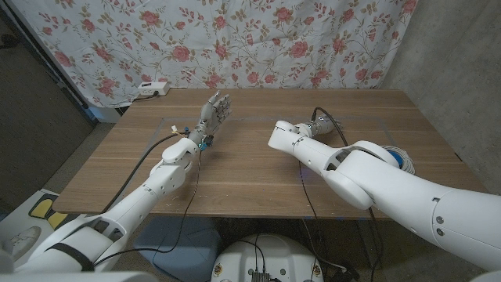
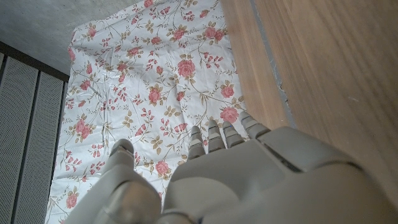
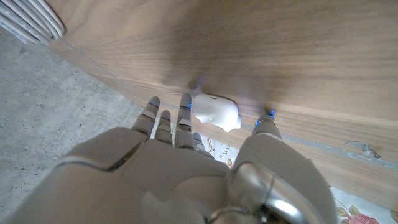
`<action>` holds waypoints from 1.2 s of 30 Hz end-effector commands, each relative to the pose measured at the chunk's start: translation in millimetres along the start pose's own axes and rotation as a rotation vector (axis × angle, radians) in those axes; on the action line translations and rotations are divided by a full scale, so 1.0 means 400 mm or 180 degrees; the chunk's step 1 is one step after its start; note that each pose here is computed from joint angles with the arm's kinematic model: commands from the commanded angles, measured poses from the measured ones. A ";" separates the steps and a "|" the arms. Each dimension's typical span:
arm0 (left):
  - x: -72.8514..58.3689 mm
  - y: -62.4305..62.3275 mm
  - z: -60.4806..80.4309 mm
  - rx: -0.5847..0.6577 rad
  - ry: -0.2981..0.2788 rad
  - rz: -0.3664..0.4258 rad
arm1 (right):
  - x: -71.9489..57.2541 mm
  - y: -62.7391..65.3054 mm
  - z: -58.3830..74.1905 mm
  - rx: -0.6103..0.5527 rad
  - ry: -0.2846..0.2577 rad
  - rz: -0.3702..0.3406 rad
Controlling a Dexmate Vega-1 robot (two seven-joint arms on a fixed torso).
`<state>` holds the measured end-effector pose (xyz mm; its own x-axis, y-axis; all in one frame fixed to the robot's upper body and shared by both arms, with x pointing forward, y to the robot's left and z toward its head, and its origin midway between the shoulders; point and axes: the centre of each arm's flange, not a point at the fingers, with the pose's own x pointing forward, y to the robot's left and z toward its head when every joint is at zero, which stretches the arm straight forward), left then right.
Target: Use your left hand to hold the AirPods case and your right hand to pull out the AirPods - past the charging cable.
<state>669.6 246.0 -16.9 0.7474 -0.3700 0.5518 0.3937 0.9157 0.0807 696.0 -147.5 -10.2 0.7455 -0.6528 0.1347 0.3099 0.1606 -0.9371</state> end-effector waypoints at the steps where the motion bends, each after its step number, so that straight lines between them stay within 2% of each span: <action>1: 0.007 -0.007 0.003 0.0000 0.0005 -0.0029 | 0.003 0.002 -0.004 0.0058 -0.0028 -0.0019; 22: -0.006 -0.015 -0.001 -0.0005 0.0009 -0.0024 | 0.009 0.015 -0.007 0.0100 -0.0058 0.0040; 36: -0.015 -0.023 -0.006 -0.0010 0.0022 -0.0018 | 0.008 0.019 -0.010 0.0125 -0.0065 -0.0029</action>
<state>664.9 240.3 -20.5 0.7463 -0.3774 0.5483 0.4012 0.9123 0.0819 698.9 -151.4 -16.0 0.7582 -0.6371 0.1385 0.3282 0.1894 -0.9254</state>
